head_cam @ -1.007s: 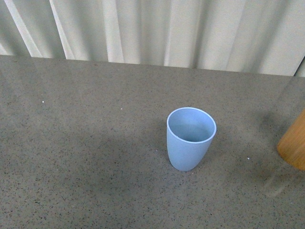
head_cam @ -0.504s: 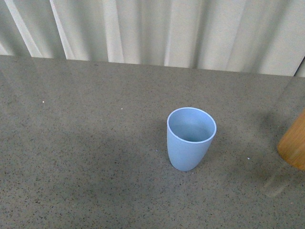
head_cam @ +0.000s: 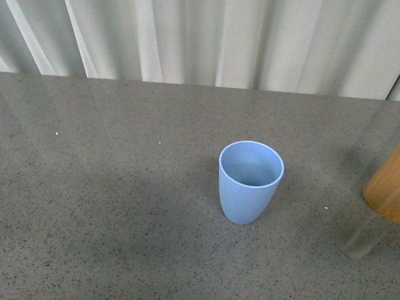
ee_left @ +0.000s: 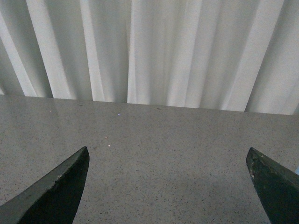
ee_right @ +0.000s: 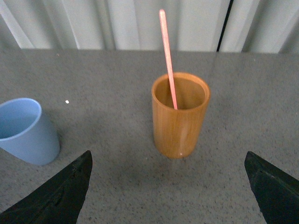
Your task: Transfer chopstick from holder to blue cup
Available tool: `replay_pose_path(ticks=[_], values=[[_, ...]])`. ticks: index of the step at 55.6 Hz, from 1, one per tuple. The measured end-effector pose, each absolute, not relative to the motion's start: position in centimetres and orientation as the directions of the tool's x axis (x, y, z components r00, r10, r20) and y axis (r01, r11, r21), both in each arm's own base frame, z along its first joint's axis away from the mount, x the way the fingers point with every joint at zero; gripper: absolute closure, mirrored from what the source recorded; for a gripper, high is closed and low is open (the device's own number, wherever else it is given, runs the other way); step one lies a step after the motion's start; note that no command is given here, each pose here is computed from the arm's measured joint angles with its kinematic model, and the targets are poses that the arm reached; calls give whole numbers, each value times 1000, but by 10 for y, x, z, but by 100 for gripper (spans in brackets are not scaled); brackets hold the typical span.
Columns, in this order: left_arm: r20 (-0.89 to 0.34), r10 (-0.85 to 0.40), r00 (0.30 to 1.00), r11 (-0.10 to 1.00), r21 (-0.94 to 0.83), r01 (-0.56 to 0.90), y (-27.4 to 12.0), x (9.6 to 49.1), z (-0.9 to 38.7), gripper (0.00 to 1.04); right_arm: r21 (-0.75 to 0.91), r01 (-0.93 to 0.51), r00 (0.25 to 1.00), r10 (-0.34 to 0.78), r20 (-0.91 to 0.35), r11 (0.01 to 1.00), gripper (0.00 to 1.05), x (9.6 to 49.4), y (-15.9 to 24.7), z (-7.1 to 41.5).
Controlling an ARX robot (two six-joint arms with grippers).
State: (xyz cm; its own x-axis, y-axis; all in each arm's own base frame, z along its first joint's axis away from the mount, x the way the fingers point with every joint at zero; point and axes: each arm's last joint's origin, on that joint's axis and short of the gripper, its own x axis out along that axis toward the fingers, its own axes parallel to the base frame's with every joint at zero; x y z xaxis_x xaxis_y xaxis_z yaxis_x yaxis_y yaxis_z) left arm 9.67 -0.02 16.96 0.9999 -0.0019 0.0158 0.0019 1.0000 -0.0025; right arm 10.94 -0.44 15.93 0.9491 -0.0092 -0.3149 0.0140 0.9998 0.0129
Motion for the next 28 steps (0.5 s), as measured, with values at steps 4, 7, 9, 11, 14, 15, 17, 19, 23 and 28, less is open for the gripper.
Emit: replay_pose_path(ticks=[4,7,9,11,14,15,17,19,23,28], values=[[15,-2,1000,1000,-2,2,0,97,170,7,10,20,949,-16,-315,1000,10,119,-9,159],[16,-2,1000,1000,-2,2,0,97,170,7,5,25,953,-22,-301,1000,10,126,-12,161],[16,-2,1000,1000,-2,2,0,97,170,7,2,17,957,-16,-290,1000,10,130,-14,161],[16,-2,1000,1000,-2,2,0,97,170,7,-4,10,960,-11,-279,1000,10,134,-15,162],[16,-2,1000,1000,-2,2,0,97,170,7,-21,7,964,-12,-264,1000,10,145,-19,161],[16,-2,1000,1000,-2,2,0,97,170,7,-23,5,965,-11,-262,1000,10,148,-21,161],[16,-2,1000,1000,-2,2,0,97,170,7,-28,2,965,-9,-261,1000,10,153,-23,160],[16,-2,1000,1000,-2,2,0,97,170,7,-35,9,965,-18,-261,999,10,159,-25,158],[16,-2,1000,1000,-2,2,0,97,170,7,-37,13,967,-22,-254,999,10,169,-29,155],[16,-2,1000,1000,-2,2,0,97,170,7,-38,16,968,-25,-249,999,10,183,-34,152]])
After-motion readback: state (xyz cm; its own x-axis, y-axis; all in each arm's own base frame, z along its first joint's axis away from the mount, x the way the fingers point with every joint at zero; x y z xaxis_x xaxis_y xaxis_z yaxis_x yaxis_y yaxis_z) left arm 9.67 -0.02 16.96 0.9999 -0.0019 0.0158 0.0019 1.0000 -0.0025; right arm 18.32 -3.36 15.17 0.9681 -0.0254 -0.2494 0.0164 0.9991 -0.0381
